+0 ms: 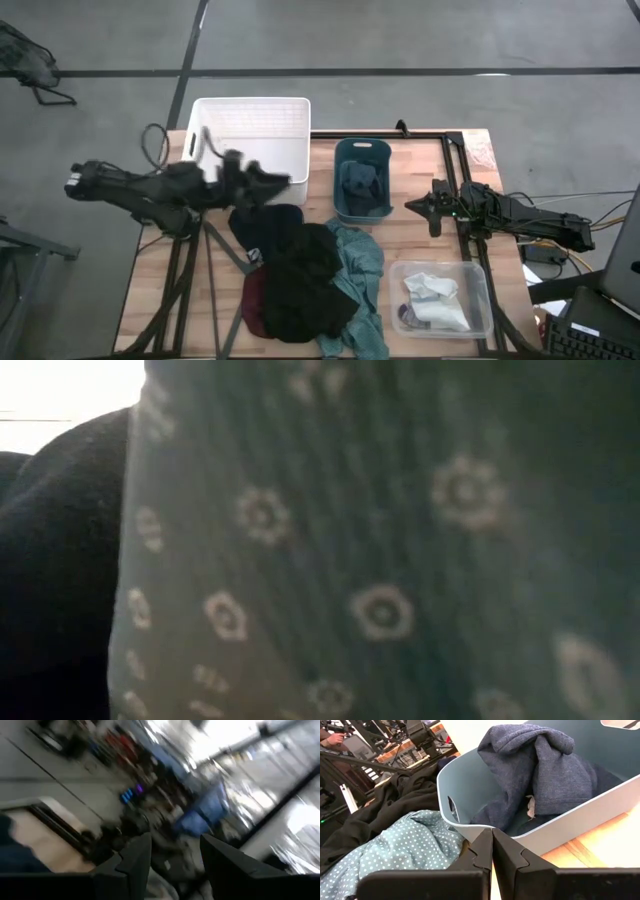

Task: Pick & Place Cloths
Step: Put the black shirt into the white basket

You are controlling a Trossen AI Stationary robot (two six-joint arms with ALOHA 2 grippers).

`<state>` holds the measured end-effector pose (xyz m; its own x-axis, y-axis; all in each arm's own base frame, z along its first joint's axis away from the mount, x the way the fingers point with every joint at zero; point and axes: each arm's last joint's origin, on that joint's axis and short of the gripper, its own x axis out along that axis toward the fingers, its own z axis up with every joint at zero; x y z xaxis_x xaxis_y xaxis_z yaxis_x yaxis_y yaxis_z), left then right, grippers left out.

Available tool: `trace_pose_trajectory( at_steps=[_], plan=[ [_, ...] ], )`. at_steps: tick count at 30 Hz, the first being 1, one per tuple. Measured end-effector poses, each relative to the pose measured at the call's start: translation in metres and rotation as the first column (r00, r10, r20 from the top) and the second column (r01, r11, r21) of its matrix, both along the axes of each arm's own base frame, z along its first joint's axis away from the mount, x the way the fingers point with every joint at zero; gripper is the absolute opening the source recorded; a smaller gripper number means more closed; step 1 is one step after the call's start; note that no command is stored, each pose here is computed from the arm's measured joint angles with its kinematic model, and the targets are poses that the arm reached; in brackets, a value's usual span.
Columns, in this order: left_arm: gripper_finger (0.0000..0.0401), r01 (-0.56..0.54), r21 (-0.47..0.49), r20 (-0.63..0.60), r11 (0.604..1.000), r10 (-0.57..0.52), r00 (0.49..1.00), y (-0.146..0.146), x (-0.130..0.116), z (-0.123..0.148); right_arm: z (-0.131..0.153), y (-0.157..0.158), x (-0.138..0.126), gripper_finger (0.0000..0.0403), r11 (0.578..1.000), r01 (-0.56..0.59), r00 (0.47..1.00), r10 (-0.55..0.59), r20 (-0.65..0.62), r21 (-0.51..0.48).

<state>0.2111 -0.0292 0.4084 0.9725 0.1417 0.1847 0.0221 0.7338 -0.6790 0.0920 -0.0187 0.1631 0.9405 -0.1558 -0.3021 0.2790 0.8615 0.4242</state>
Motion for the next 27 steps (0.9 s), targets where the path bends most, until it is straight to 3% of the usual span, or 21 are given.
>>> trace_pose_trajectory(
  at_steps=[6, 10, 12, 14, 16, 19, 22, 27],
  plan=[
    [0.0177, 0.121, 0.005, -0.049, 0.993, -0.120, 0.992, -0.008, 0.033, 0.004, 0.000, 0.000, 0.000, 0.0008, 1.000, -0.001, 1.000, 0.001, 0.000, 0.000],
    [0.0177, 0.240, 0.074, -0.082, 0.968, -0.234, 0.969, -0.011, 0.047, 0.008, 0.000, 0.000, 0.000, 0.0008, 1.000, -0.001, 1.000, 0.001, 0.000, 0.000],
    [0.0177, 0.251, 0.084, -0.145, 0.964, -0.238, 0.960, -0.011, 0.050, 0.010, 0.000, 0.000, 0.000, 0.0008, 1.000, -0.001, 1.000, 0.001, 0.000, 0.000],
    [0.0177, 0.261, 0.070, -0.283, 0.963, -0.232, 0.931, -0.011, 0.051, 0.005, 0.000, 0.000, 0.000, 0.0008, 1.000, -0.001, 1.000, 0.001, 0.000, 0.000],
    [0.0177, 0.276, 0.053, -0.459, 0.960, -0.222, 0.860, -0.011, 0.052, -0.004, 0.000, 0.000, 0.000, 0.0008, 1.000, -0.001, 1.000, 0.001, 0.000, 0.000],
    [0.0177, 0.318, 0.011, -0.669, 0.948, -0.230, 0.707, -0.016, 0.053, -0.019, 0.000, 0.000, 0.000, 0.0008, 1.000, -0.001, 1.000, 0.001, 0.000, 0.000],
    [0.0177, 0.407, -0.035, -0.765, 0.913, -0.286, 0.577, -0.028, 0.062, -0.032, 0.000, 0.000, 0.000, 0.0008, 1.000, 0.000, 1.000, 0.000, 0.000, 0.000],
    [0.0177, 0.524, -0.072, -0.839, 0.849, -0.335, 0.428, -0.046, 0.079, -0.057, 0.000, 0.000, 0.000, 0.0008, 1.000, 0.000, 1.000, 0.000, 0.000, 0.000]
  ],
)
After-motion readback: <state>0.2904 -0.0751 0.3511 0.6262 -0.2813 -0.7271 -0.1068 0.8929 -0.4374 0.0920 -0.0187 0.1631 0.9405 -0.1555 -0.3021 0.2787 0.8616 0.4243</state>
